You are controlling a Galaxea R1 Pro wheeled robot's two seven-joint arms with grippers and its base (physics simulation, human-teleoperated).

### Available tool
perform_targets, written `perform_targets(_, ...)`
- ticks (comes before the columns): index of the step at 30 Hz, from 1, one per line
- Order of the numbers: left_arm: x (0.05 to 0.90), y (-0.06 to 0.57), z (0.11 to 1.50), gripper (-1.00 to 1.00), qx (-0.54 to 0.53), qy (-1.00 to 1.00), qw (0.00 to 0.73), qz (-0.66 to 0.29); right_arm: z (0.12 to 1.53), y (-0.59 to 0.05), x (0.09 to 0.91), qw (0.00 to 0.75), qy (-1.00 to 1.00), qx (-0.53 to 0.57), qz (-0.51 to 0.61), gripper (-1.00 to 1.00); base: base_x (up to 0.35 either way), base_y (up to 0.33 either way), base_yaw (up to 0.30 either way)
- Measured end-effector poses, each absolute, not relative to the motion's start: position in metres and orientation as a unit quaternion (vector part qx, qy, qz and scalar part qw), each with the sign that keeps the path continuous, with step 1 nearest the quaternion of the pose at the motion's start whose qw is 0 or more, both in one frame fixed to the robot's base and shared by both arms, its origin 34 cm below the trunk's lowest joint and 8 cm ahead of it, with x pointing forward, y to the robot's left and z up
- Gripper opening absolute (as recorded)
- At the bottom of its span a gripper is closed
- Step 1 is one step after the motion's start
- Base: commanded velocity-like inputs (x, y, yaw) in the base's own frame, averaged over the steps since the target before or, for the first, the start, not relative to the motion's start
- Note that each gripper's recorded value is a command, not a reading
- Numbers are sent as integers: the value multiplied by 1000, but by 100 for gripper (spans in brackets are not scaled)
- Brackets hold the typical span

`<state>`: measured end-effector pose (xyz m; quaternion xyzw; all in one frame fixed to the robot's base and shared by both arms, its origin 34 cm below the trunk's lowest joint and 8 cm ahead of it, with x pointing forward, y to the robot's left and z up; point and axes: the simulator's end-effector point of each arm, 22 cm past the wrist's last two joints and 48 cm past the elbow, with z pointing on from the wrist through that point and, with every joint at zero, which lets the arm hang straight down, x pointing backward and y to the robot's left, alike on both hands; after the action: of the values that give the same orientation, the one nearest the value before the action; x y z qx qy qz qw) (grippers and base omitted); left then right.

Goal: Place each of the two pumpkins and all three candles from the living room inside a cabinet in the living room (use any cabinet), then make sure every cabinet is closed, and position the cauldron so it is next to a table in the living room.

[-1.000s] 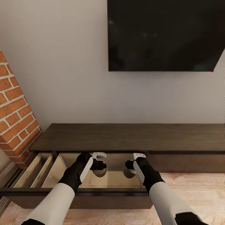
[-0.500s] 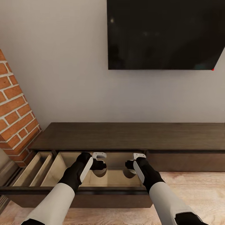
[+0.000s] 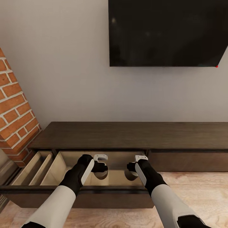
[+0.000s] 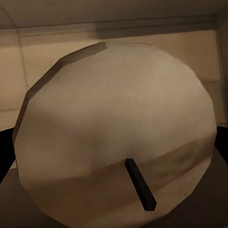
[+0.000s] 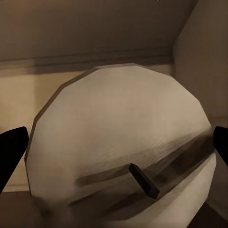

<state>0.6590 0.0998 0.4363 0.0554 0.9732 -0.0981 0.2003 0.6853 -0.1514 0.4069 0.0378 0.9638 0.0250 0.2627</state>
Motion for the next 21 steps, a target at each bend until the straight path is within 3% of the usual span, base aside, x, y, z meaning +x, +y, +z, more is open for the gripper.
perform_targets(8,659,100,436,-100,55,973,200,-98,407,-151,685,263,964,38,25,-100,2,-1,0)
perform_targets(21,659,100,437,-100,55,973,201,-98,407,-151,685,263,964,38,25,-100,107,-33,0)
